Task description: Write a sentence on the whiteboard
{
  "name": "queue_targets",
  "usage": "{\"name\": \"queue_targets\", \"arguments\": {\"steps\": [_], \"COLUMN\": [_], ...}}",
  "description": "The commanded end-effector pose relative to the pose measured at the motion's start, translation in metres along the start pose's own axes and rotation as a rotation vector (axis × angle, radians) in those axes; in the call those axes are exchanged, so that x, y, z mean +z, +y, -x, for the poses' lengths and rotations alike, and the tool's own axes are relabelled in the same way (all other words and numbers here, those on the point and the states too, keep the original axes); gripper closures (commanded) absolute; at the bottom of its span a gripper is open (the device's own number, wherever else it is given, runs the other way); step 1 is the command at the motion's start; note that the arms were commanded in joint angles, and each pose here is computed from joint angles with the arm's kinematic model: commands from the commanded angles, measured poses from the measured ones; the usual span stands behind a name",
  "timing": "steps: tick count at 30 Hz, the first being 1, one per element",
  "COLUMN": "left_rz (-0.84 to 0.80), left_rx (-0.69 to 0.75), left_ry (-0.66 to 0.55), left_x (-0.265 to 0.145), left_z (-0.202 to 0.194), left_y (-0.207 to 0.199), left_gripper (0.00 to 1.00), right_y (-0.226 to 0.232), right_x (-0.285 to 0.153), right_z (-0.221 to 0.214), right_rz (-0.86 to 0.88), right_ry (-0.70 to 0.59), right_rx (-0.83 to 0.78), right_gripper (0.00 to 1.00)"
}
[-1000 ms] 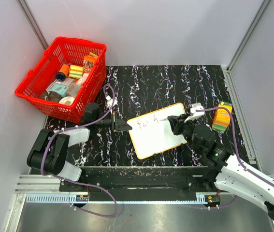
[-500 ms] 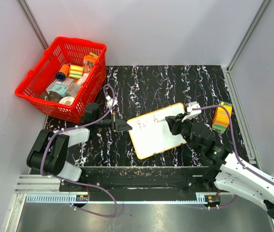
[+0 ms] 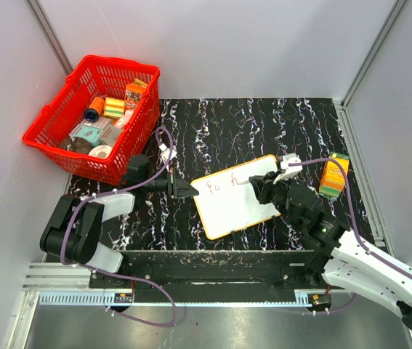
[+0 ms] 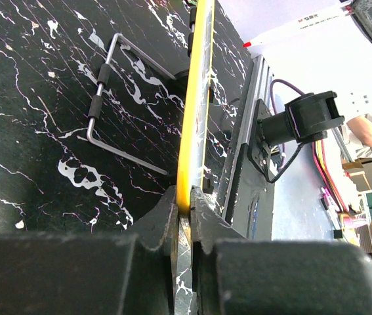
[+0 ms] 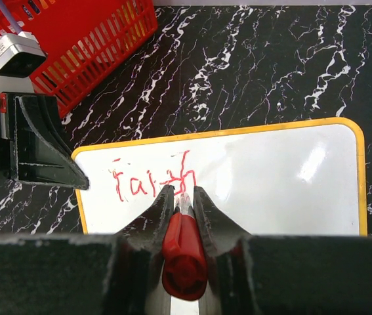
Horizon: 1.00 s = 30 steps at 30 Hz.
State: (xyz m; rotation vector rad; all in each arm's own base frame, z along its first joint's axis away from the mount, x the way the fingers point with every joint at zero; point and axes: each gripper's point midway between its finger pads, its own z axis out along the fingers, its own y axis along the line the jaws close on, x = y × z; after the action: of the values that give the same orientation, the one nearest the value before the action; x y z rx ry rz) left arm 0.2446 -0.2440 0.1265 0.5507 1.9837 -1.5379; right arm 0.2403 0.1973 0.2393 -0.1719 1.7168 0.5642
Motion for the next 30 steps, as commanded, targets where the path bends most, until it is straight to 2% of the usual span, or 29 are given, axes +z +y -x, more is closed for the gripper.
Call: {"name": "queue_targets", "arguments": {"steps": [1, 15, 30], "left_rz": [0.009, 0.014, 0.019], "left_rx": [0.122, 0.119, 0.122], "left_ry": [-0.001, 0.006, 0.010], "left_x": [0.003, 0.003, 0.004], "left_z": [0.001, -0.001, -0.001], "left_y": [0.001, 0.002, 0.003], "left_gripper": [1.00, 1.00, 1.00], "right_y": [0.007, 0.009, -0.008], "right_x": [-0.002, 0.005, 0.004], "right_z": [0.027, 0.023, 0.044], "right_rz": [0.020, 0.024, 0.018], "right_ry": [-0.059, -0.036, -0.065], "right_rx": [0.019, 0.011, 0.049], "right_gripper": [1.00, 1.00, 1.00]}}
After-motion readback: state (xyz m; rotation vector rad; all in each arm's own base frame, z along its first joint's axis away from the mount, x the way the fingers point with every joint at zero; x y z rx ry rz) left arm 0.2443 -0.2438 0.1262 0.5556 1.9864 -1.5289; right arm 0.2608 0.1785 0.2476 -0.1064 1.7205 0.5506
